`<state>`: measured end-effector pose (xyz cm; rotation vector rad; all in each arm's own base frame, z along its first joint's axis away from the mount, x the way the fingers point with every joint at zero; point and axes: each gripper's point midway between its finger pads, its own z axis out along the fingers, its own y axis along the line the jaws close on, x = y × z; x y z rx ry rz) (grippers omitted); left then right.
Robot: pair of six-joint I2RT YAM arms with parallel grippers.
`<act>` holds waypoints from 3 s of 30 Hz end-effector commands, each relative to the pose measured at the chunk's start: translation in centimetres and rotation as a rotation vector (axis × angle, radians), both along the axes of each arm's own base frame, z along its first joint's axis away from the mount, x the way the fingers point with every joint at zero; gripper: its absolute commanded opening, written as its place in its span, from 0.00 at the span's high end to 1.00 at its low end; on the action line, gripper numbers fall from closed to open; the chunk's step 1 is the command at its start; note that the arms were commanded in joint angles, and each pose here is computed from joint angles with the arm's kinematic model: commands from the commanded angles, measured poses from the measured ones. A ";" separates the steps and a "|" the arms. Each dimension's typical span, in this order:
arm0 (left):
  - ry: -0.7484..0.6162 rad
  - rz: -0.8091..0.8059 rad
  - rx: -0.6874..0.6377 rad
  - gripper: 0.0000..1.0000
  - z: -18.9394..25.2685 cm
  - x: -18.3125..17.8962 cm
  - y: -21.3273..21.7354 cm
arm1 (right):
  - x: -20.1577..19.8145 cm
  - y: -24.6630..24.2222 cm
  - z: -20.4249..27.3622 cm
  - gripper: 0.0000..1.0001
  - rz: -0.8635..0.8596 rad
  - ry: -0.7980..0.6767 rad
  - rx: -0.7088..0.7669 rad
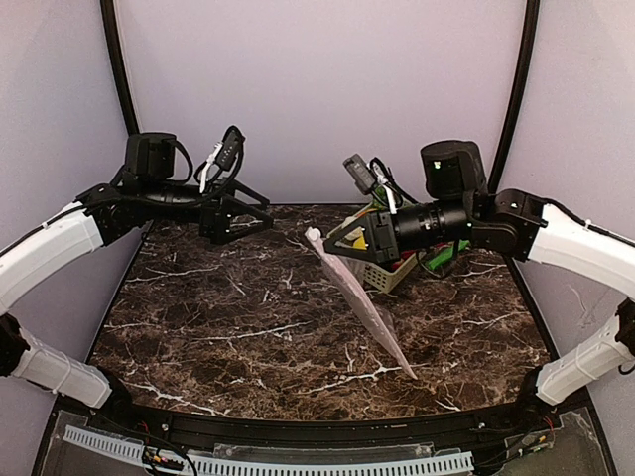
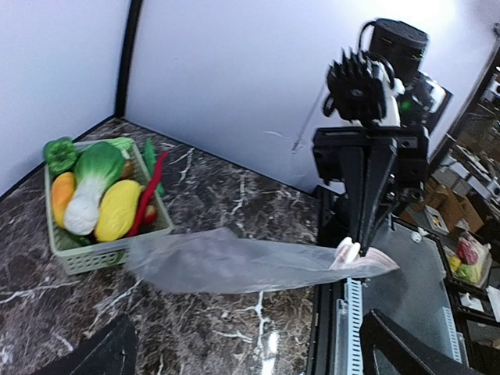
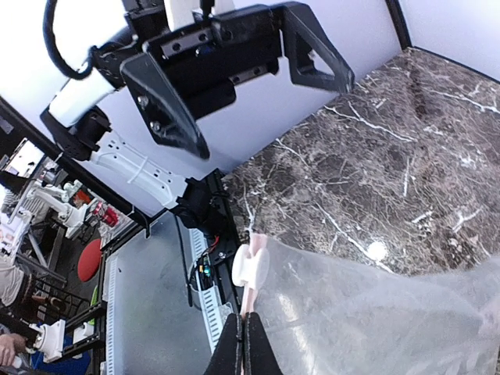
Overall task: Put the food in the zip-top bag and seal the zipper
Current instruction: Pass from the right arm to the left
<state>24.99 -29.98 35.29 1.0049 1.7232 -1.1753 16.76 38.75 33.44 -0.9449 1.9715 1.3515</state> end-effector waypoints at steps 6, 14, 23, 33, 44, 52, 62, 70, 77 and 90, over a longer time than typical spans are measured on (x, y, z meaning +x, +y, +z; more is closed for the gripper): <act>-0.071 -0.199 -0.094 0.00 1.1 -4.8 -0.8 | -2.5 0.2 4.1 1.00 0.143 -0.073 0.116; -0.001 -0.256 -0.111 0.00 -0.6 -5.4 -2.2 | -2.2 0.6 2.7 1.00 0.136 -0.056 0.123; 0.004 -0.342 -0.154 0.00 -1.2 -7.7 -4.2 | -2.4 1.7 1.3 1.00 0.185 -0.018 0.138; 0.015 -0.344 -0.203 0.16 -0.7 -7.7 -4.7 | -2.6 1.7 1.1 1.00 0.195 -0.009 0.143; 0.044 -0.412 -0.240 0.29 -0.5 -8.7 -5.2 | -2.2 1.8 0.9 1.00 0.179 -0.002 0.140; 0.059 -0.425 -0.200 0.43 -1.5 -9.1 -5.2 | -1.7 1.4 1.1 1.00 0.141 -0.004 0.136; 0.068 -0.401 -0.179 0.71 -2.2 -8.5 -5.5 | -1.7 1.0 0.3 1.00 0.128 0.008 0.116; 0.072 -0.370 -0.156 0.96 -2.9 -7.9 -5.7 | -1.8 0.8 0.5 1.00 0.127 0.006 0.118; 0.060 -0.356 -0.143 0.99 -3.0 -7.8 -5.6 | -1.5 0.8 1.1 0.92 0.111 -0.008 0.129; 0.067 -0.350 -0.132 0.99 -3.2 -7.6 -5.7 | 0.3 2.4 1.6 0.49 0.021 -0.088 0.094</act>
